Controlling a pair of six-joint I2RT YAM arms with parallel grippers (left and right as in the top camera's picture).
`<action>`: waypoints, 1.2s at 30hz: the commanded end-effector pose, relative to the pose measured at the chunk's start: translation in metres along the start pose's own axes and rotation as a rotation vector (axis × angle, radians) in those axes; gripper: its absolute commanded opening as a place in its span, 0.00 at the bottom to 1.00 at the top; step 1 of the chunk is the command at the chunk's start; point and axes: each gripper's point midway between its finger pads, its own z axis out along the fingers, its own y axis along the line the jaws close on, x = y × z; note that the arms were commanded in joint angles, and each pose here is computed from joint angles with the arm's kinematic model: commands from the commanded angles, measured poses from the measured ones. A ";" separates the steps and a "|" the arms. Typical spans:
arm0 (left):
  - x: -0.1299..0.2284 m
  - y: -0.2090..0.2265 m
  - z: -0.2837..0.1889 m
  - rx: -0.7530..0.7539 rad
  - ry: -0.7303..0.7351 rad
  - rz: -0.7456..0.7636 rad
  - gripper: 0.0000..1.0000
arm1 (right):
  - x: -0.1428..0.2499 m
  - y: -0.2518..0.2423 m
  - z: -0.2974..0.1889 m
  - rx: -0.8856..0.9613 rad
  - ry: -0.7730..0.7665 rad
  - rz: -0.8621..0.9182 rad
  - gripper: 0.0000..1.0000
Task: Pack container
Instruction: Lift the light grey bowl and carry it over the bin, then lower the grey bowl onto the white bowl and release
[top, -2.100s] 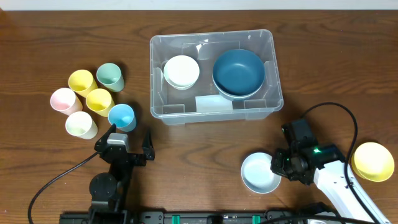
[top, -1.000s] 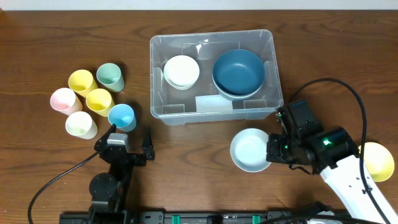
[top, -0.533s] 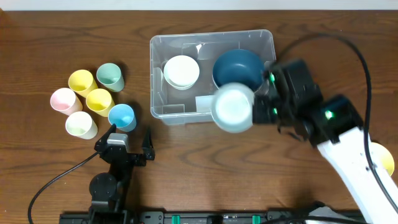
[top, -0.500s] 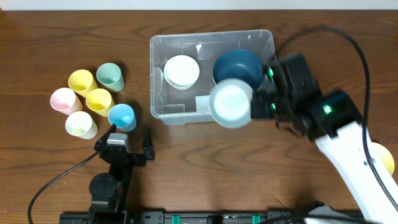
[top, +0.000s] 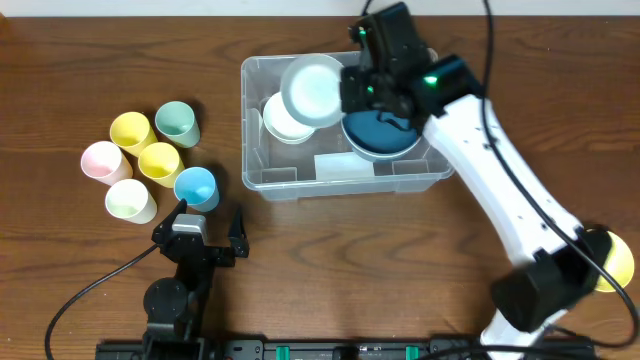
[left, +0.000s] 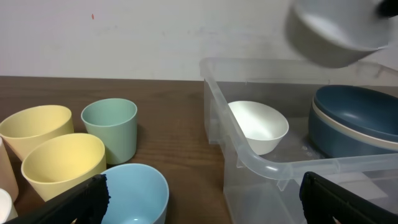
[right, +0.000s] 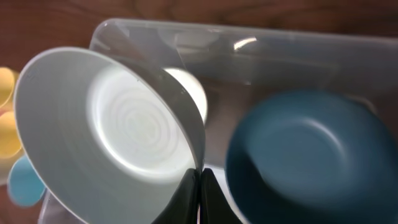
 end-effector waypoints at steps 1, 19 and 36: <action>0.015 0.000 0.001 0.005 0.044 -0.008 0.98 | -0.004 0.012 0.026 -0.019 -0.007 -0.013 0.01; 0.015 0.000 0.001 0.005 0.044 -0.008 0.98 | 0.026 0.014 0.129 -0.026 0.065 -0.027 0.51; 0.015 0.000 0.001 0.005 0.044 -0.008 0.98 | 0.003 -0.030 -0.065 0.172 0.116 0.042 0.64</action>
